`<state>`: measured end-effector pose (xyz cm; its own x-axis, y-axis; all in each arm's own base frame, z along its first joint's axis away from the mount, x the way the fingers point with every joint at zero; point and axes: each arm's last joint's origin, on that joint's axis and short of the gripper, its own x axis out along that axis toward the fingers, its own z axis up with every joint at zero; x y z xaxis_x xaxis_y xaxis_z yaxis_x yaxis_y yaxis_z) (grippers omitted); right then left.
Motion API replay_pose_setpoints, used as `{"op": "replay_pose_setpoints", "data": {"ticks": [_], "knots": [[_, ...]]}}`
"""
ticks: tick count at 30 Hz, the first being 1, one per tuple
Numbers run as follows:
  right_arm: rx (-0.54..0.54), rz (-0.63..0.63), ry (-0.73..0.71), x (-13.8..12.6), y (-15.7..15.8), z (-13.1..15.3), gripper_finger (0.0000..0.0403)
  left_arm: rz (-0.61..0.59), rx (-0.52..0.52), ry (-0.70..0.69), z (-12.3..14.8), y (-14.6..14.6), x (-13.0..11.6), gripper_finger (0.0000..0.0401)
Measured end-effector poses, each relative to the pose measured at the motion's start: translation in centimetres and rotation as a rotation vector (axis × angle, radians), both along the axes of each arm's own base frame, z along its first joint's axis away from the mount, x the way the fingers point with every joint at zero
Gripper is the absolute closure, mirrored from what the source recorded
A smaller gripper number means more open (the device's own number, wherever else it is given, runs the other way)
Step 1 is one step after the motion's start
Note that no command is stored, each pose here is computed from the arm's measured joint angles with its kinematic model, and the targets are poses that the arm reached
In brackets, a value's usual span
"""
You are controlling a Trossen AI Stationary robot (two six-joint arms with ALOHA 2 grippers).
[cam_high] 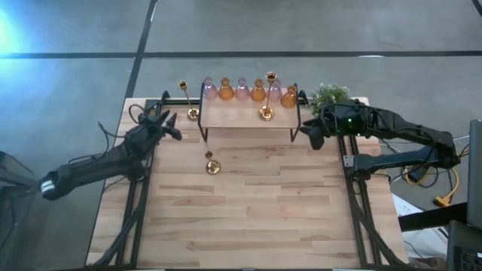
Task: Pick & Place candle stick holders
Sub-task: Put the top gold candle holder on the shelf
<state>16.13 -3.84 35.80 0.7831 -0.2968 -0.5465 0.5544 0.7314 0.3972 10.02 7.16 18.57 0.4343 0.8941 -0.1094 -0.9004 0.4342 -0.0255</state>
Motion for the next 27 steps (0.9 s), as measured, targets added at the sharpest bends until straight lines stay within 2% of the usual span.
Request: {"op": "replay_pose_setpoints", "data": {"ticks": [4, 14, 22, 27], "knots": [[-0.005, 0.001, -0.018, 0.2, 0.0, -0.1, 0.0239, -0.057, -0.028, 0.015, 0.8, 1.4, 0.1, 0.022], [-0.014, 0.001, -0.026, 0.2, -0.1, -0.1, 0.0246, -0.105, -0.059, 0.109, 2.3, 6.0, 1.4, 0.0218], [-0.015, 0.0, -0.024, 0.2, -0.1, -0.1, 0.0248, -0.103, -0.042, 0.183, 2.5, 8.7, 3.5, 0.0219], [-0.015, 0.0, -0.023, 0.2, -0.1, -0.1, 0.0256, -0.045, -0.05, 0.199, 2.1, 9.8, 3.9, 0.0219]]}}
